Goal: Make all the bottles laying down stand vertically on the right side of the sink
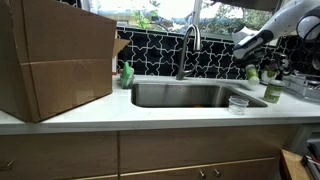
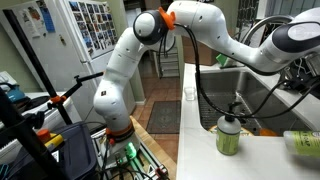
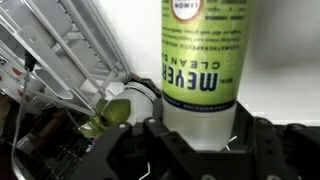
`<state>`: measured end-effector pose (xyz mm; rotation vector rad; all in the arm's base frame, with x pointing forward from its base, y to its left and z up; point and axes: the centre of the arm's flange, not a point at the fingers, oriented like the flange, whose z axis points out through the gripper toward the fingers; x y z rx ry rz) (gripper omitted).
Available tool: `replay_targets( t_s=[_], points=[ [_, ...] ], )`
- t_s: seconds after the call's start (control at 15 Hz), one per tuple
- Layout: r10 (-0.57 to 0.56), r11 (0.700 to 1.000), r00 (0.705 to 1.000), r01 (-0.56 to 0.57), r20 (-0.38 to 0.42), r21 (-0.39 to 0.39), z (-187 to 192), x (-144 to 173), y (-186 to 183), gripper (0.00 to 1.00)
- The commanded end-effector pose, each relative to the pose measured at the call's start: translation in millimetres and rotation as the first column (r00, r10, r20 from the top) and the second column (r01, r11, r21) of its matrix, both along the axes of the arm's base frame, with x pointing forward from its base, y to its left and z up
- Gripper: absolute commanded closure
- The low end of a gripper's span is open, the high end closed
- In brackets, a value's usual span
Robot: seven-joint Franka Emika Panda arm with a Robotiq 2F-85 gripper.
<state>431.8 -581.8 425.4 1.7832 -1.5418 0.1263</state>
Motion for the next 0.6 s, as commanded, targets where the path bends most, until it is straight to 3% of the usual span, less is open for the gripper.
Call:
replay_targets(
  t_s=[0.0, 0.53],
  points=[
    [-0.050, 0.991, 0.998, 0.053, 0.026, -0.120, 1, -21, 25, 0.59],
    [-0.130, 0.936, 0.984, 0.162, 0.119, -0.312, -2, -11, 59, 0.59]
  ],
)
